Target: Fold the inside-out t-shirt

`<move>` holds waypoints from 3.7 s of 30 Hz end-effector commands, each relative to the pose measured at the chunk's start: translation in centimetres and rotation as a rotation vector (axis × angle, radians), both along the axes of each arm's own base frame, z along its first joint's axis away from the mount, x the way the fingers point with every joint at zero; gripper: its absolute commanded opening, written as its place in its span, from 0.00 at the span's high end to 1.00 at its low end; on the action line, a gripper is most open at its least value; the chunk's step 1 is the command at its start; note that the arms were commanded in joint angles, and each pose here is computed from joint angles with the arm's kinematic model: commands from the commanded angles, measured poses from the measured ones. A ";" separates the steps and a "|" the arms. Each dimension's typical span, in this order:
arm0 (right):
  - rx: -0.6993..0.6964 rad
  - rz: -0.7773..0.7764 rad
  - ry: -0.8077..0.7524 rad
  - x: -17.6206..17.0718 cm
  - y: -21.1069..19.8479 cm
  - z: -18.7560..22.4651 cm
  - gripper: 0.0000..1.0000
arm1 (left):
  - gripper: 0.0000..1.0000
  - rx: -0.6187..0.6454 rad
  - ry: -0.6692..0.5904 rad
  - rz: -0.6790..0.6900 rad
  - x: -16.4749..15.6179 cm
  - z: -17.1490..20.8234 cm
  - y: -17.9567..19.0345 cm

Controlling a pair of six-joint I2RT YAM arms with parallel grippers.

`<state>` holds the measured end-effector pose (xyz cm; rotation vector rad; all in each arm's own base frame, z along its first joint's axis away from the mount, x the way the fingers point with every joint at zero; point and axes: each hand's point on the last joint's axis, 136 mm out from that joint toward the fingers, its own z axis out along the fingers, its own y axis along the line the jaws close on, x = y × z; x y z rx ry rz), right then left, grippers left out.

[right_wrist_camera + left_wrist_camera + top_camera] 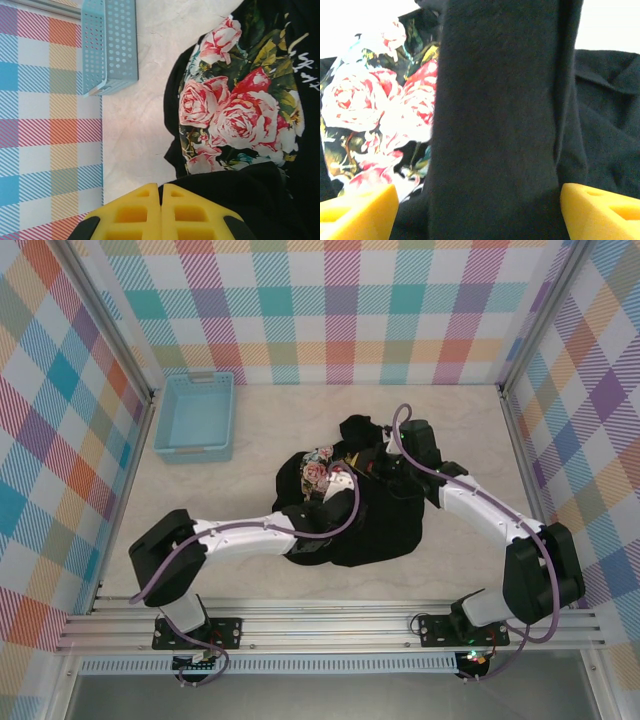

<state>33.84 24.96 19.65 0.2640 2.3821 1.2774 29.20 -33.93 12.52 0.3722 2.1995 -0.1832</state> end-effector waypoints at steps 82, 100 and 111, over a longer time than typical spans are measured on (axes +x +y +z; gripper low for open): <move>-0.312 0.039 -0.398 -0.2 -3.1 7.1 1.00 | 0.89 -0.252 0.334 -0.137 -2.3 5.1 11.3; -0.403 0.040 -0.378 2.4 -2.8 6.1 1.00 | 1.00 -0.412 0.298 -0.293 -4.4 11.7 9.7; -0.613 0.123 -0.188 5.5 -2.8 -3.0 1.00 | 0.77 -0.302 0.462 -0.106 -2.0 4.5 10.2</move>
